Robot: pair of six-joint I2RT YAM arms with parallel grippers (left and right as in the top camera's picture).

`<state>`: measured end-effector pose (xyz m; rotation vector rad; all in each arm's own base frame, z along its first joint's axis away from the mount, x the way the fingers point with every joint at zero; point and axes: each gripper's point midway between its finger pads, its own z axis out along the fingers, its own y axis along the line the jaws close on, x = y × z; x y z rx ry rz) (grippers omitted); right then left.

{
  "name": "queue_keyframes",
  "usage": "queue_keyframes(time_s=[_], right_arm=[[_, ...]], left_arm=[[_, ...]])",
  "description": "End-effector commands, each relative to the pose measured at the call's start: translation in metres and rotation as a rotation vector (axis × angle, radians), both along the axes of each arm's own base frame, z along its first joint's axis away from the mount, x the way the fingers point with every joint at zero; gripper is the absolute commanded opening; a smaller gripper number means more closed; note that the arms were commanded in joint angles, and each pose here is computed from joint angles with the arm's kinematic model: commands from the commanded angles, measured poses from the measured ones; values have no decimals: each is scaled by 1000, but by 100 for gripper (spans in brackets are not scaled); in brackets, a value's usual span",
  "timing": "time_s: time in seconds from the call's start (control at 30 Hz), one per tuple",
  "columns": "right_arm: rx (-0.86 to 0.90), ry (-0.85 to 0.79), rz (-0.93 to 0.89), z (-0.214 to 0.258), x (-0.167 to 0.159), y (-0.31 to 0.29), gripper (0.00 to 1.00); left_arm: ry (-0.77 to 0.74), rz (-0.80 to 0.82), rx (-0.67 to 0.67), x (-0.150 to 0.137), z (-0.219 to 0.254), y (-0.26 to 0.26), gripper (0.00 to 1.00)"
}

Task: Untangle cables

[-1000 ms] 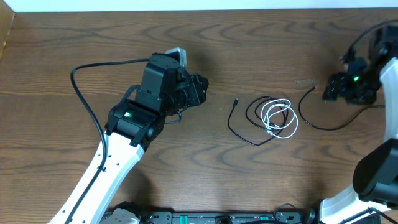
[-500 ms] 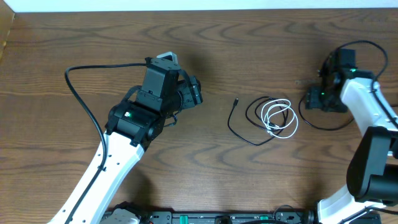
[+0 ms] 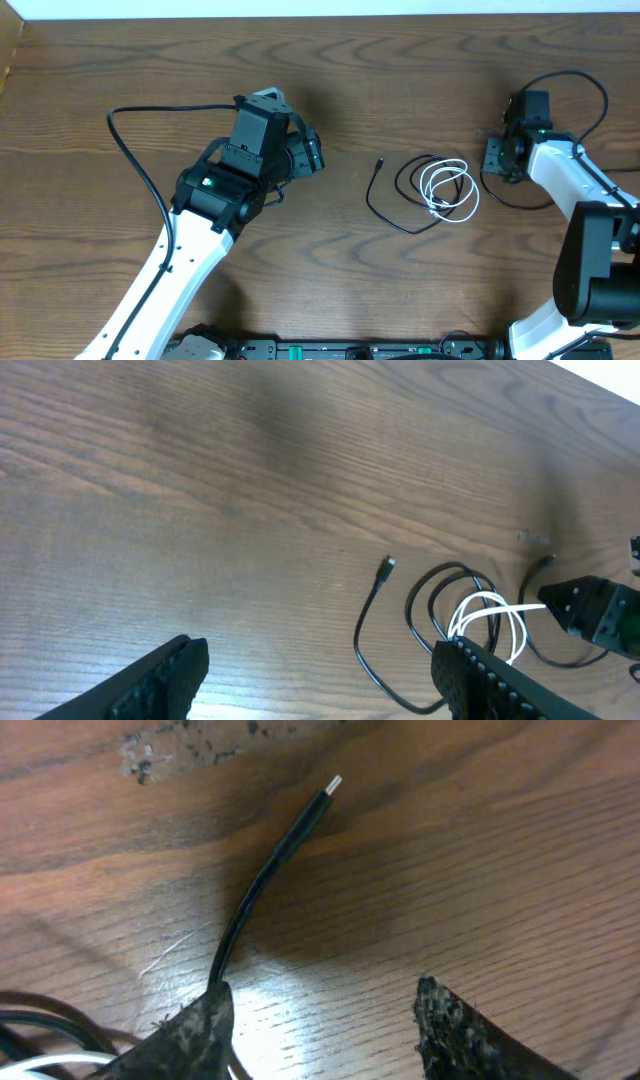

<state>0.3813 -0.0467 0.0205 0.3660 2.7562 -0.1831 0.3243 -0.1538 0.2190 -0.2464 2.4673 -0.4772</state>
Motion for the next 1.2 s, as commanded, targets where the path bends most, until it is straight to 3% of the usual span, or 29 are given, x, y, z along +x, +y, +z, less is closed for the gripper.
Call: queue_keyframes(time_s=[0.0, 0.1, 0.5, 0.57, 0.73, 0.8, 1.17], right_arm=[[22, -22, -110, -6, -2, -2, 52], [37, -50, -157, -9, 0, -2, 47], [74, -44, -179, -38, 0, 7, 45], [66, -52, -175, -37, 1, 8, 40], [63, -53, -162, -37, 2, 13, 9], [64, -50, -162, -37, 2, 13, 1], [60, -71, -153, -29, 8, -1, 1]], left_arm=[[7, 7, 21, 1, -4, 3, 77], [19, 6, 25, -1, -6, 4, 77], [35, 8, 17, -4, -7, 3, 77], [33, 8, 16, -3, -7, 3, 77], [33, 8, 15, -3, -7, 3, 77], [33, 8, 16, -3, -7, 3, 77], [33, 8, 16, -3, -7, 3, 77]])
